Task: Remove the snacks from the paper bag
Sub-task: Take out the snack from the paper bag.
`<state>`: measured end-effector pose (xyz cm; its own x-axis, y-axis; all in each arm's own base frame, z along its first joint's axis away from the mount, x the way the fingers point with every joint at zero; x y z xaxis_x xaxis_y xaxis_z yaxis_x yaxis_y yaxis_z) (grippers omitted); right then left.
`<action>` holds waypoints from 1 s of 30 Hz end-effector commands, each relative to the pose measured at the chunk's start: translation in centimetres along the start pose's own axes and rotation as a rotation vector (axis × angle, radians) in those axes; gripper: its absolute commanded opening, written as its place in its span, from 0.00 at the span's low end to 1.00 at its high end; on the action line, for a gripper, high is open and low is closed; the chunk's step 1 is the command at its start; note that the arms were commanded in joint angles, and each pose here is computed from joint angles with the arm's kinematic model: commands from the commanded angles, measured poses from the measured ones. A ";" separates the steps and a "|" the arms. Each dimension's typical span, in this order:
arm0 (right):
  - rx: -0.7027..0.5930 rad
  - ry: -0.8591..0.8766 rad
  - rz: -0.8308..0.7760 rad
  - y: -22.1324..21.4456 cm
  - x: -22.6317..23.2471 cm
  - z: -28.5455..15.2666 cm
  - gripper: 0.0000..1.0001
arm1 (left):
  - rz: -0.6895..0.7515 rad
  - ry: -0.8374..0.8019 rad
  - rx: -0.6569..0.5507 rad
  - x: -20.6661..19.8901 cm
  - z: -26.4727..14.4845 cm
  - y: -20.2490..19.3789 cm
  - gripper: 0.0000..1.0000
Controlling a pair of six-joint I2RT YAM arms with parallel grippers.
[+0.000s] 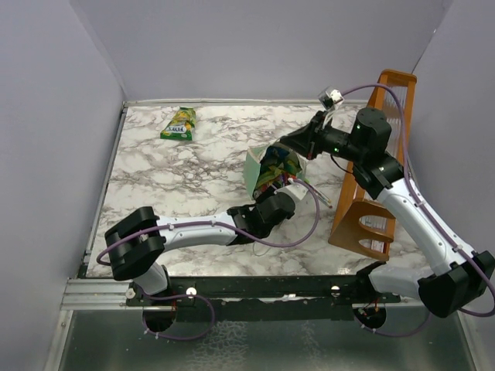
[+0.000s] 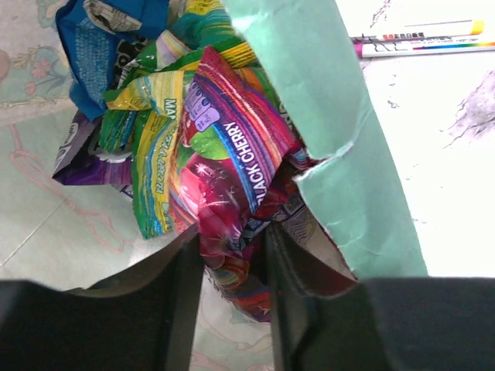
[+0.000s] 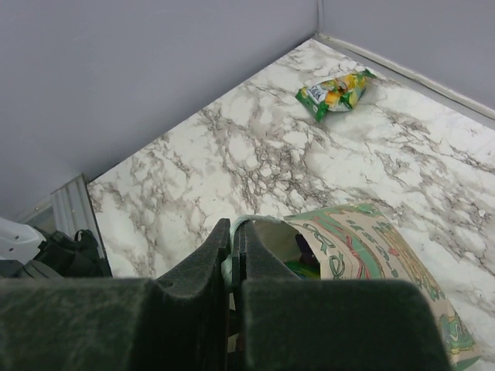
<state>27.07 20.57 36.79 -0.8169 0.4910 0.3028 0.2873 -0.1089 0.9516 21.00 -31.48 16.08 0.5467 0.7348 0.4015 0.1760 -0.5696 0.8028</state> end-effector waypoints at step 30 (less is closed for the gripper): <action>-0.120 -0.016 -0.046 2.1 0.9 -1.1 0.01 | -0.263 -0.306 -0.677 12.3 -20.7 11.6 0.00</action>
<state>26.59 20.13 36.97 -0.8015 0.5102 0.3119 0.2815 -0.1382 0.9496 14.30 -23.39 35.50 0.7442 0.6602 0.1015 -0.0774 -0.0656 0.9948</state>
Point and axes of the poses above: each gripper's point midway between its finger pads, its own z axis out along the fingers, its own x axis along the line the jaws close on, y = z × x, the point moved 6 cm from there along -z, back along the fingers, and after that the axes turned 3 degrees about z, right-handed, at the moved point
